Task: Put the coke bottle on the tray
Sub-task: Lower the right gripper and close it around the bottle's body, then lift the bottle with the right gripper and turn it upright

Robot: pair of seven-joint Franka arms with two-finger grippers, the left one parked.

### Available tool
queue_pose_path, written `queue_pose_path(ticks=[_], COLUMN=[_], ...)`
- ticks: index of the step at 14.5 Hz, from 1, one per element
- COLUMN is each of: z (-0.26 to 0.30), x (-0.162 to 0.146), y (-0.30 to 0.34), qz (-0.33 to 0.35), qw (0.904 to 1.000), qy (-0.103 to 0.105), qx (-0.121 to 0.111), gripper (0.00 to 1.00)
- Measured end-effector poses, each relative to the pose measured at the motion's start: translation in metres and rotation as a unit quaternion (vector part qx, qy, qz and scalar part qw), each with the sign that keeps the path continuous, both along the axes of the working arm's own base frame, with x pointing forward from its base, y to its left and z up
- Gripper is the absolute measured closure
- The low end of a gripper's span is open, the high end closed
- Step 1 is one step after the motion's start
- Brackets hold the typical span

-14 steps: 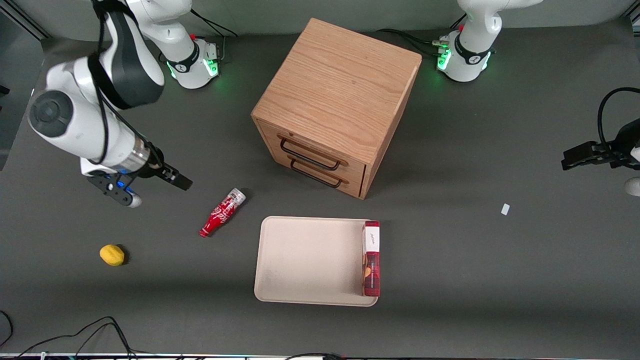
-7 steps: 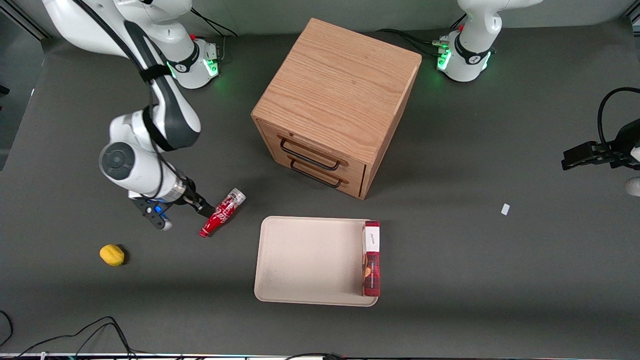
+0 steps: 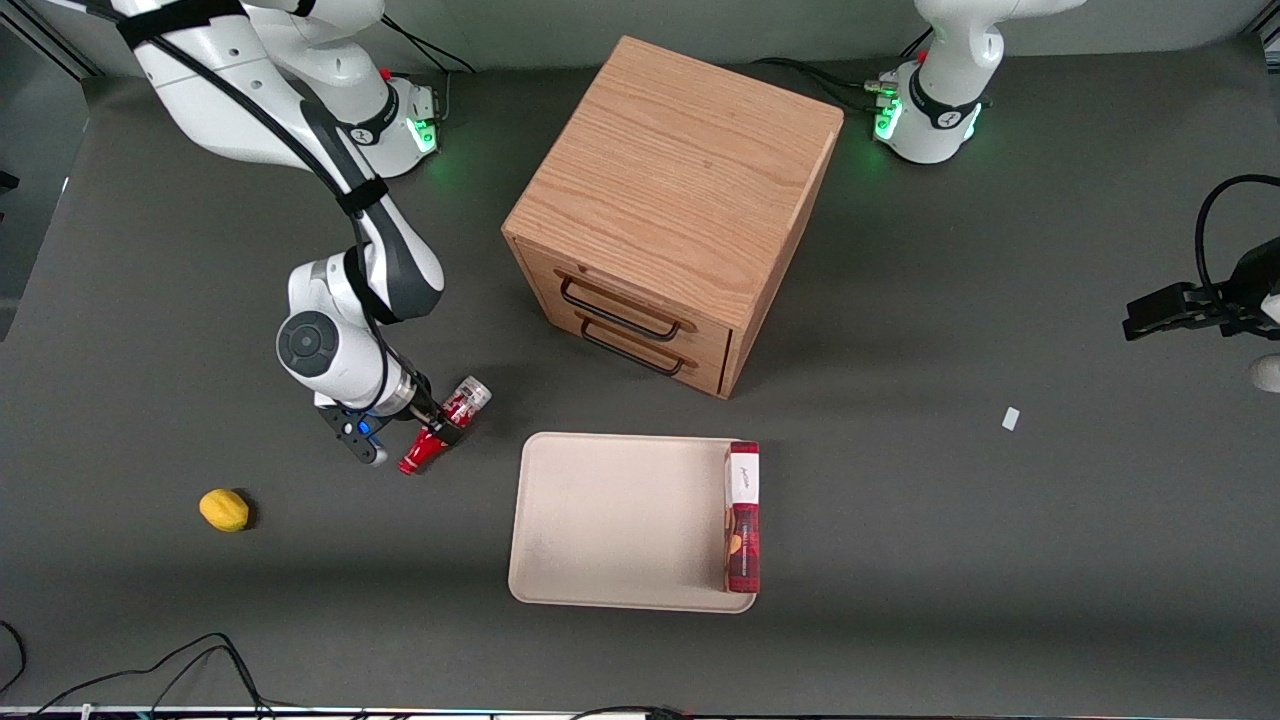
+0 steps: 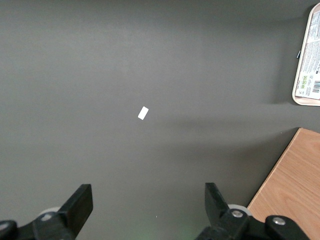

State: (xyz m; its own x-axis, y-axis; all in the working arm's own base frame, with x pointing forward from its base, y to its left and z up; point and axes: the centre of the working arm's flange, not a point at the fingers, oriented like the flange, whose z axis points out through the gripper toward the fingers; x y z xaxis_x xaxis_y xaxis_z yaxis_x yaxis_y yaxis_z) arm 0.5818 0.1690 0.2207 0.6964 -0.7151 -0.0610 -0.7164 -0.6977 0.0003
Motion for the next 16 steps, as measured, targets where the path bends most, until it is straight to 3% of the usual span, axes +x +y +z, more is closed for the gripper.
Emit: queue_pose_path(ticks=[11,13,15,16], z=[-0.034,-0.034,-0.034,-0.034], x=[0.004,0.004,0.004,0.004], y=[-0.002,-0.002,-0.002,-0.002], qz=[-0.004,-0.005,-0.005,-0.005], qw=[0.9997,0.9997,0.9997,0.9997], qy=[-0.023,-0.023,-0.023,-0.024], qx=[0.004,0.004,0.005,0.005], gripper=[0.02,0.19,0.43,0.44])
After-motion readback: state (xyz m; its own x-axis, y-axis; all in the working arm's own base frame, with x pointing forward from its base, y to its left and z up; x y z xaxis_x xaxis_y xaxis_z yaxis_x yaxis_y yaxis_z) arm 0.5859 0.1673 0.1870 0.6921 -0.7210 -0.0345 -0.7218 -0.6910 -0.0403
